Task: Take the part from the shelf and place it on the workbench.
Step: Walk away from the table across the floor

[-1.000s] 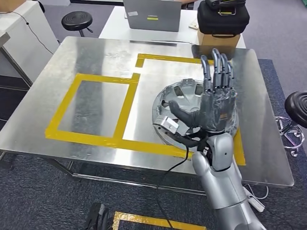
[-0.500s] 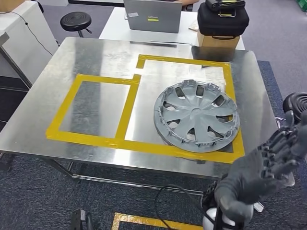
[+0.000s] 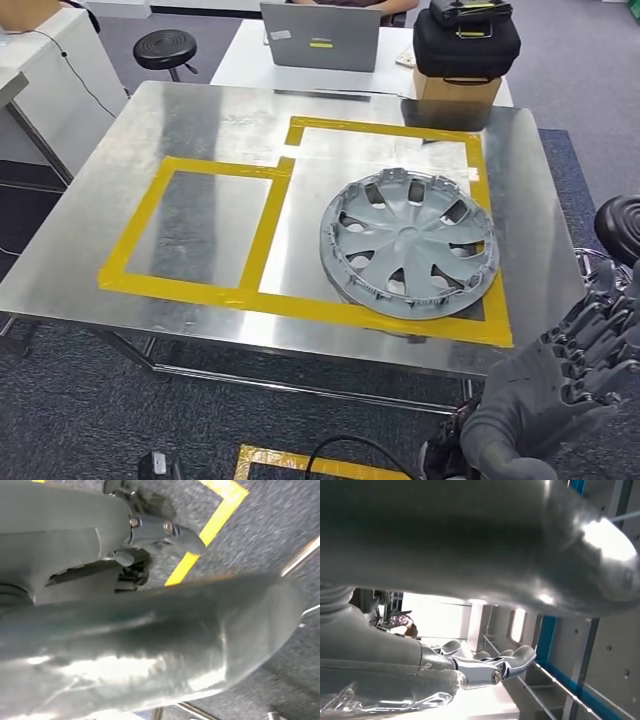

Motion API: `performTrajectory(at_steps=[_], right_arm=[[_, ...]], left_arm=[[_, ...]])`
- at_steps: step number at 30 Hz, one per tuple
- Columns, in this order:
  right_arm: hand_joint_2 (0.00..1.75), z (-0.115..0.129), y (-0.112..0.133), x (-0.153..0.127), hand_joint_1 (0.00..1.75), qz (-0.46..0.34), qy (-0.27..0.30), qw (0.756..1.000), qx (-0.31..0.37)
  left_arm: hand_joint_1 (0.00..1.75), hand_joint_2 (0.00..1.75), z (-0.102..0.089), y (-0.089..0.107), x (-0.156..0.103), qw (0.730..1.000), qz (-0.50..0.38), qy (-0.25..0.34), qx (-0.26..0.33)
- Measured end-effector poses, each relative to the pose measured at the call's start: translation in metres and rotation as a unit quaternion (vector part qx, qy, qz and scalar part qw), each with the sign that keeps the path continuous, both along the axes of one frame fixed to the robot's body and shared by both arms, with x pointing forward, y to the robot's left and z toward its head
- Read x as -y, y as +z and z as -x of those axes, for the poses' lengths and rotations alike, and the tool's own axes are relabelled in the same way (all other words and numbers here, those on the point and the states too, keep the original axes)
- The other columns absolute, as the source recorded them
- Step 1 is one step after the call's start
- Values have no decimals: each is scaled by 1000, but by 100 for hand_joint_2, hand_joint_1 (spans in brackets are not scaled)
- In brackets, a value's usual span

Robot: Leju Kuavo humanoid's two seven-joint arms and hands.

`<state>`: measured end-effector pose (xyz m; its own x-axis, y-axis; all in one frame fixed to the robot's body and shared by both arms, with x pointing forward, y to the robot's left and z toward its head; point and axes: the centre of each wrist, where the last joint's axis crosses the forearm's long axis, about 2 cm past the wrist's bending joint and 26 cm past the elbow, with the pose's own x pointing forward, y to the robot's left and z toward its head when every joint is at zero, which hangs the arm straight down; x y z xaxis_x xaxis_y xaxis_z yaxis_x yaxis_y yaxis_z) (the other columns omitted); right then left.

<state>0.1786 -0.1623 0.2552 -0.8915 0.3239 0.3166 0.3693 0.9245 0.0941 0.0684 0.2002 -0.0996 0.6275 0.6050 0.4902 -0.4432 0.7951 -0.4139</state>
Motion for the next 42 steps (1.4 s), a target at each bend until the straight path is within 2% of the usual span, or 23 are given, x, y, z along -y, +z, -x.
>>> performTrajectory(at_steps=[12, 20, 29, 33, 42], right_arm=[[0, 3, -7, 5, 0, 4, -18, 1000, -13], [0, 4, -20, 8, 0, 15, -28, 999, -32], [0, 3, -30, 8, 0, 19, -26, 998, -52], [0, 3, -31, 7, 0, 19, -24, 998, -55], [0, 1, -36, 6, 0, 19, -20, 998, -64]], left_arm=[[0, 0, 3, -1, 0, 998, -40, -37, -31], [0, 0, 5, -1, 2, 997, -18, -61, -34], [0, 0, 6, -1, -1, 997, -10, -61, -49], [0, 175, 6, -1, -1, 997, -11, -61, -51], [0, 175, 4, -1, -2, 997, -21, -59, -52]])
